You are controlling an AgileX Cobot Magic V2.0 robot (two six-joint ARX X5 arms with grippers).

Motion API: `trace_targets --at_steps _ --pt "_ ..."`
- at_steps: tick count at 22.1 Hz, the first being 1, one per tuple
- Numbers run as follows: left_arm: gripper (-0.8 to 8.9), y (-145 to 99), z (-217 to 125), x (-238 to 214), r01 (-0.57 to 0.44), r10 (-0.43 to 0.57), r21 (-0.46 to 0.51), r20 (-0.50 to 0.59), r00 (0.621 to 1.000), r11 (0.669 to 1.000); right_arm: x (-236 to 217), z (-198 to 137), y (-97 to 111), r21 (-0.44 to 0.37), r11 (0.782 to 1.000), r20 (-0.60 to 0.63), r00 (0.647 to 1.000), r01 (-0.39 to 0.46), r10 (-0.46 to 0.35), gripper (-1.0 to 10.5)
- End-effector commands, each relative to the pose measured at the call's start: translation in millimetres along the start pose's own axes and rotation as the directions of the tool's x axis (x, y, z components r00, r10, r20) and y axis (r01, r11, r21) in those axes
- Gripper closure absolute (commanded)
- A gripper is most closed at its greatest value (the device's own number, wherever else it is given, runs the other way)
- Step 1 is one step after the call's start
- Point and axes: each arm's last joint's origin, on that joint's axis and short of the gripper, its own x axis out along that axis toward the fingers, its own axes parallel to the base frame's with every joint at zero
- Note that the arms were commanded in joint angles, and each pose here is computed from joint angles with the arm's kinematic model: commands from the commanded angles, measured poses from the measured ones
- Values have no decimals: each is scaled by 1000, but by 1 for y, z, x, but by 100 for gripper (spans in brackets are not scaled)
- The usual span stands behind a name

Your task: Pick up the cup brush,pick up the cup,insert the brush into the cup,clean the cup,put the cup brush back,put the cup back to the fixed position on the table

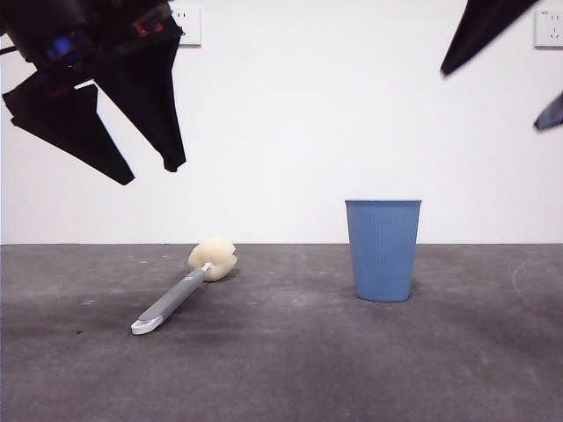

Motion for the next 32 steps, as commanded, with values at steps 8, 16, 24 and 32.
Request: trace_targets --at_steps 8,16,24,32 --pt "821 0 -4 1 20 -20 7 -38 999 1000 -8 -1 5 32 993 -72 991 -111 113 946" --pt "816 0 -3 1 22 -22 8 -23 999 1000 -8 -1 5 29 994 -71 992 -106 108 946" --pt "816 9 11 -19 -124 107 78 187 977 989 -8 -1 5 29 994 -71 992 -107 108 946" --pt "816 48 6 -127 -339 267 -68 765 587 938 -8 -1 5 29 994 -71 992 -106 108 946"
